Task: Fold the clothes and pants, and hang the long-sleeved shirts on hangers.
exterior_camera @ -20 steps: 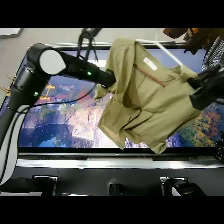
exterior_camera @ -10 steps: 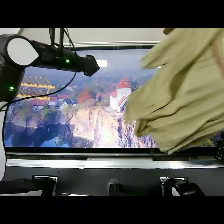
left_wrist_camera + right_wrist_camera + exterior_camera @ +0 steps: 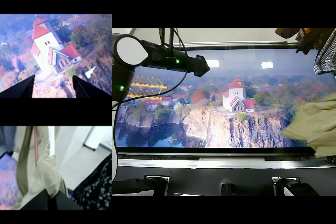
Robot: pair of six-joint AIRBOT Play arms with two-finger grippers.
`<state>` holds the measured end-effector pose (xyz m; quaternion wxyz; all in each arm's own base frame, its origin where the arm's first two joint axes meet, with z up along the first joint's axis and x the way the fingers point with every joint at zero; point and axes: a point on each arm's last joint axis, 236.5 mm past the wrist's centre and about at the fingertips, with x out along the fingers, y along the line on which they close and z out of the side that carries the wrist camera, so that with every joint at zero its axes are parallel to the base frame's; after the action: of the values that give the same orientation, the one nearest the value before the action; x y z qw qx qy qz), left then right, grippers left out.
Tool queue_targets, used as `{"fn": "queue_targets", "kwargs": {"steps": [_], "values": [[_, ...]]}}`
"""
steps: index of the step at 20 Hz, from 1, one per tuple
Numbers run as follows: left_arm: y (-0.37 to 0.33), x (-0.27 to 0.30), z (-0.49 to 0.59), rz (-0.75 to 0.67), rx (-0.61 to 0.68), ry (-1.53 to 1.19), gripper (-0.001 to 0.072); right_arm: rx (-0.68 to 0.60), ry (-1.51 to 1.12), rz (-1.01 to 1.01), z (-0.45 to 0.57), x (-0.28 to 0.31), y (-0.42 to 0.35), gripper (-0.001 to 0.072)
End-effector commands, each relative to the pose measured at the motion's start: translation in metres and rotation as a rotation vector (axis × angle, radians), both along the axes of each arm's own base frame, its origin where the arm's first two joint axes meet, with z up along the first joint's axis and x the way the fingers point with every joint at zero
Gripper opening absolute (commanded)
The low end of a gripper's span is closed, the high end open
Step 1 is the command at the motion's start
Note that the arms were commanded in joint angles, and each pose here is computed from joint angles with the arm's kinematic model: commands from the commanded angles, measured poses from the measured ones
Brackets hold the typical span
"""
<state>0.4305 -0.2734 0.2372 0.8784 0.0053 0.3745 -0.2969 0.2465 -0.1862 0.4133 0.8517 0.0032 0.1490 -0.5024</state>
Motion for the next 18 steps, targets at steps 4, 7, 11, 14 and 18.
{"fn": "queue_targets", "kwargs": {"steps": [4,7,11,14,18], "values": [[0.000,0.002,-0.004,0.000,0.005,0.007,0.0546,-0.048,-0.278,-0.182,0.041,0.007,-0.058,0.0022],[-0.001,0.004,-0.010,-0.001,0.011,0.016,0.0546,-0.054,-0.374,-0.199,0.050,0.005,-0.091,0.0023],[-0.002,0.006,-0.015,-0.001,0.015,0.025,0.0546,-0.093,-0.405,-0.190,0.055,0.013,-0.120,0.0023],[-0.003,0.007,-0.018,0.001,0.016,0.032,0.0546,-0.176,-0.413,-0.155,0.071,0.024,-0.122,0.0022],[-0.003,0.007,-0.019,0.001,0.017,0.033,0.0546,-0.253,-0.466,-0.244,0.085,0.007,-0.134,0.0022]]}}
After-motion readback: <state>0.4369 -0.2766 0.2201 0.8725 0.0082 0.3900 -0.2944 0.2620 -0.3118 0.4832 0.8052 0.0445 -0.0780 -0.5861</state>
